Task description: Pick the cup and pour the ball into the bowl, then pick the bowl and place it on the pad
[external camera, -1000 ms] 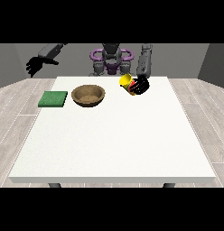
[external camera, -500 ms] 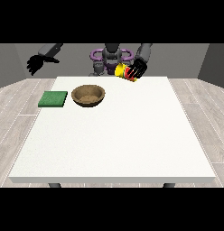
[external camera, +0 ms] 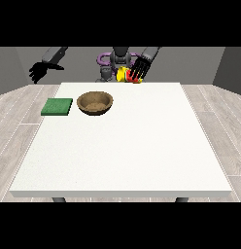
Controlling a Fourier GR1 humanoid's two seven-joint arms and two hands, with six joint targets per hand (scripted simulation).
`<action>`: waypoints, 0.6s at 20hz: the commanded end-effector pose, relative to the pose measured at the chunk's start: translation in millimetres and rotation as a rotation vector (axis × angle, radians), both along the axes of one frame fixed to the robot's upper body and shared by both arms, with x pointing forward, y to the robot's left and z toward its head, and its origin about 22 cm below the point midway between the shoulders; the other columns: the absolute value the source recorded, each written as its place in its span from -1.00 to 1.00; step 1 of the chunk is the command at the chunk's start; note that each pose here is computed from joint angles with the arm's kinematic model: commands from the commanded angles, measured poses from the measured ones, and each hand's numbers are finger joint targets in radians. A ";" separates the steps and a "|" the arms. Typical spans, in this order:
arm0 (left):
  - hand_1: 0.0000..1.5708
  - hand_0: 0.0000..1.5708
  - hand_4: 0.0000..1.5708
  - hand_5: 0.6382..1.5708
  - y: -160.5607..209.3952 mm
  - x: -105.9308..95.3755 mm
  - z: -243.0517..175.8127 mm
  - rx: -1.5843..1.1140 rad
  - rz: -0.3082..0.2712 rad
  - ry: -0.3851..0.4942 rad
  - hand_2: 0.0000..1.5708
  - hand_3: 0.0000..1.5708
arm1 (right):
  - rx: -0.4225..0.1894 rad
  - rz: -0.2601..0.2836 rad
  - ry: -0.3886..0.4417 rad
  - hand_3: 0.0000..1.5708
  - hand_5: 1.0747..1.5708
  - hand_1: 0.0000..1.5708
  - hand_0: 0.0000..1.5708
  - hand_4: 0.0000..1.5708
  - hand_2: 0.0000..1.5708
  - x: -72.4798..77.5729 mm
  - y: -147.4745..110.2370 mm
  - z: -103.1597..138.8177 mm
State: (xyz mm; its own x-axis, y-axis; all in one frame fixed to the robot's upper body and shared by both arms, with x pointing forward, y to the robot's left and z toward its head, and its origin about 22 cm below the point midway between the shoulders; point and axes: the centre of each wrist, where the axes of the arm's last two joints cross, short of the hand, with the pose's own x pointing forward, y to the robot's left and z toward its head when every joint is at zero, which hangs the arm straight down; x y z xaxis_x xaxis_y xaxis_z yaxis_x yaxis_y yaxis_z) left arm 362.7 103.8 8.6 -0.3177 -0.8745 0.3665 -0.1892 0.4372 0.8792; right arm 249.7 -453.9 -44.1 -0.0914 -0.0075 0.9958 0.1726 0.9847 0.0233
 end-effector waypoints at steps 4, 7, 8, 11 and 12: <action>-0.13 -0.13 0.13 1.00 -35.6 -7.9 9.1 0.170 0.010 -0.048 1.00 0.95 | -0.018 0.049 -0.002 -1.00 0.92 -1.00 -1.00 -1.00 -1.00 17.4 -3.4 16.8; -0.32 -0.32 0.18 1.00 -55.4 -15.2 17.9 0.226 0.025 -0.089 1.00 1.00 | -0.033 0.066 -0.016 -0.96 0.85 -1.00 -1.00 -1.00 -1.00 51.8 23.2 28.3; -0.30 -0.30 0.19 0.99 -54.5 -17.0 14.8 0.255 -0.026 -0.130 1.00 1.00 | -0.034 0.030 -0.044 -0.77 0.85 -1.00 -1.00 -1.00 -1.00 54.3 7.1 44.1; -0.30 -0.30 0.13 1.00 -70.1 -11.0 33.5 0.362 -0.006 -0.194 1.00 1.00 | -0.046 0.081 -0.028 -0.72 0.85 -1.00 -1.00 -1.00 -1.00 63.8 33.5 32.7; -0.42 -0.42 0.14 1.00 -71.7 -24.2 23.5 0.371 -0.047 -0.181 1.00 1.00 | -0.040 0.060 -0.015 -0.66 0.84 -1.00 -1.00 -1.00 -1.00 63.7 23.3 39.0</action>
State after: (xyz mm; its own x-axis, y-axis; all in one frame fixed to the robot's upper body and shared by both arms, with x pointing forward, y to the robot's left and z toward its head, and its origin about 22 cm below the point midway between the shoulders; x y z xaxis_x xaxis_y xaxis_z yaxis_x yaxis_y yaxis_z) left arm 348.3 44.9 32.2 -0.3699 -0.9269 0.0633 -0.2940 0.1814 0.9384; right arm 296.3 -443.1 -12.9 -0.1042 0.0239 0.9943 0.1297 0.9915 -0.0103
